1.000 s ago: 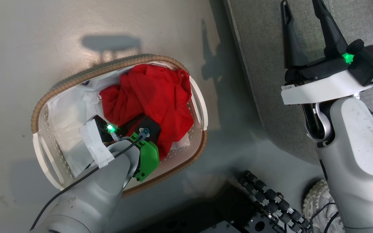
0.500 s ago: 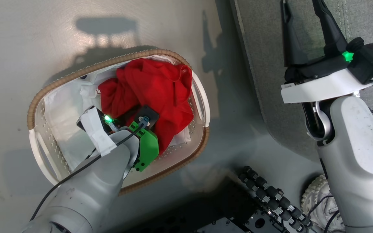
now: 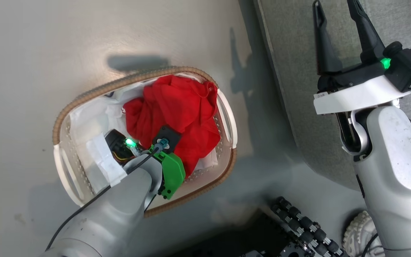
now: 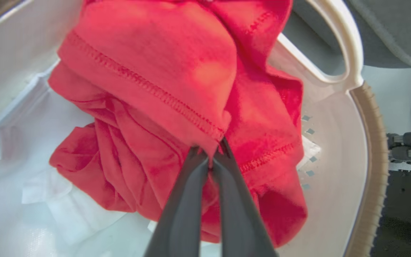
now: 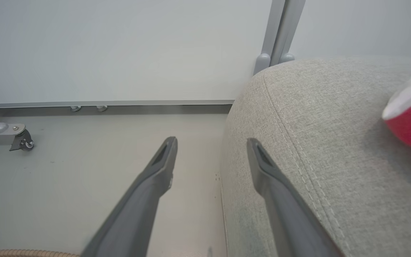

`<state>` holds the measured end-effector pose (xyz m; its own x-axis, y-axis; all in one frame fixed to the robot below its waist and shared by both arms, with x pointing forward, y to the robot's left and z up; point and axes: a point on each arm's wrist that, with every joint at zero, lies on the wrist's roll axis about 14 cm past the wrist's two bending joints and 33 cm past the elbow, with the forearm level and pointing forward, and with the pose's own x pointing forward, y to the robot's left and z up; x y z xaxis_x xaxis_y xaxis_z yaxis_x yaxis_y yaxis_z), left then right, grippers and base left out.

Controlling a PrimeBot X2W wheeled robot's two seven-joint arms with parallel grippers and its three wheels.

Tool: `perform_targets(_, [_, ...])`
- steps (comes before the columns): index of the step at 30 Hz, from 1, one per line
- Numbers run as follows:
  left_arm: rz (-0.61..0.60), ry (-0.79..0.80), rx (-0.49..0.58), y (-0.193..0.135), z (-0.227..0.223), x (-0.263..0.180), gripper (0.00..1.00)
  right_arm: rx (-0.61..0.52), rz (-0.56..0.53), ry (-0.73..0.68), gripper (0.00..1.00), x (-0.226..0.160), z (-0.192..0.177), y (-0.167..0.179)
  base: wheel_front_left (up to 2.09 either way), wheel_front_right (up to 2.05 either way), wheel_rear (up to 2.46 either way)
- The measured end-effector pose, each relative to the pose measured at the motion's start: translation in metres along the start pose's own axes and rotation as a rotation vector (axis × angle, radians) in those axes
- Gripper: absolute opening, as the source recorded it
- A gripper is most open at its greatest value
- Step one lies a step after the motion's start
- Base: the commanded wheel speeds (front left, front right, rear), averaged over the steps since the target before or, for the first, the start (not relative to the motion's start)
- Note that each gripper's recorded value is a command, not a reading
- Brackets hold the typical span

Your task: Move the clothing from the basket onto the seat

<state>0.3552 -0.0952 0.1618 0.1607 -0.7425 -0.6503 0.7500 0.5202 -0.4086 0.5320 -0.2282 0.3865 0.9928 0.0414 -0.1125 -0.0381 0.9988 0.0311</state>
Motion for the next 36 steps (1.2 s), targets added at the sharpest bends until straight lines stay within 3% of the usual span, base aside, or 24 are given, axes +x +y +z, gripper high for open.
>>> perform_targets(9, [0.053,-0.131,-0.03,-0.007,0.041,-0.035,0.0,0.02,0.015,-0.02,1.0,-0.018,0.023,0.008,0.0,0.0,0.0])
perform_targets(19, [0.128,-0.384,-0.003,-0.029,0.116,-0.09,0.0,0.065,0.042,-0.054,1.0,-0.044,0.049,0.027,0.0,0.0,0.0])
perform_targets(36, [0.283,-0.892,0.148,-0.069,0.238,-0.24,0.0,0.148,0.094,-0.13,1.0,-0.102,0.088,0.064,0.0,0.0,0.0])
